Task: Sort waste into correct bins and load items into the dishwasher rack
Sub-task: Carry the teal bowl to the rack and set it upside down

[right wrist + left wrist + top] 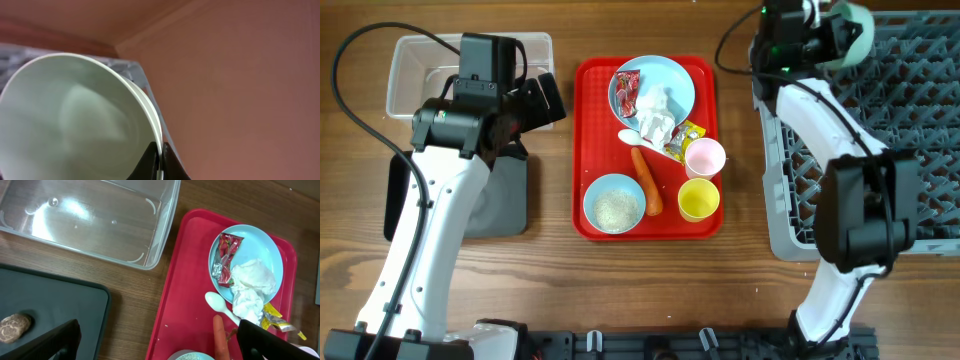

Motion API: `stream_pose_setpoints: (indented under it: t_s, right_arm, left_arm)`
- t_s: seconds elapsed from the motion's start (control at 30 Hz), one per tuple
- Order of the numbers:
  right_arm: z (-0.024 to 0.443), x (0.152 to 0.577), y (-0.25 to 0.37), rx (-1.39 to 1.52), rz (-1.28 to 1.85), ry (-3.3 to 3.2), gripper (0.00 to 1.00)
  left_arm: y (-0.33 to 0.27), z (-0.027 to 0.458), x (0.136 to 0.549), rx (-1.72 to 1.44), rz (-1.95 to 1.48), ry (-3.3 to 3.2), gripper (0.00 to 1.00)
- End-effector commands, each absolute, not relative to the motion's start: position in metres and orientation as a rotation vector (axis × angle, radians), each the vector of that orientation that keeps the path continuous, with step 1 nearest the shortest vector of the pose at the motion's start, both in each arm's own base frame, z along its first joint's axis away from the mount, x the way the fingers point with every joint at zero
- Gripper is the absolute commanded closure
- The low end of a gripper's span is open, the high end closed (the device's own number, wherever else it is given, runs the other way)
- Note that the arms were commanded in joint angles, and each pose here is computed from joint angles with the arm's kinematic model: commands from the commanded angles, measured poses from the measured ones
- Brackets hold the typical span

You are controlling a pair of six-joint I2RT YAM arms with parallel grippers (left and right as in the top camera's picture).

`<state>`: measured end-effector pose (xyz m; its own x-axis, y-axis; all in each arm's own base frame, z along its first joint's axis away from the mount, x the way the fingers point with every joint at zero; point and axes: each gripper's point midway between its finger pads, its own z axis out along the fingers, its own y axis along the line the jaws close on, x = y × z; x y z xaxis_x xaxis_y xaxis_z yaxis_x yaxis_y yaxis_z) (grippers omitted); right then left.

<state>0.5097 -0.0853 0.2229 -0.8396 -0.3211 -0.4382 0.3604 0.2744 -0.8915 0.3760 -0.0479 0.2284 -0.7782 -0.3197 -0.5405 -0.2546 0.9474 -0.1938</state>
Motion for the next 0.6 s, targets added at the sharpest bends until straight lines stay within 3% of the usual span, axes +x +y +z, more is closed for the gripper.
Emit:
stream_pose_setpoints:
  t_s: [0.0, 0.57]
  right_arm:
    - [0.207, 0.509, -0.074, -0.102, -1.725, 2.044, 0.96]
    - [0.183, 0.524, -0.040, -0.255, -1.630, 2.051, 0.96]
  left_arm:
    - [-0.047, 0.226, 0.377, -0.419, -0.146, 2.508, 0.00]
    - [-0.047, 0.226, 0.377, -0.419, -0.146, 2.508, 0.00]
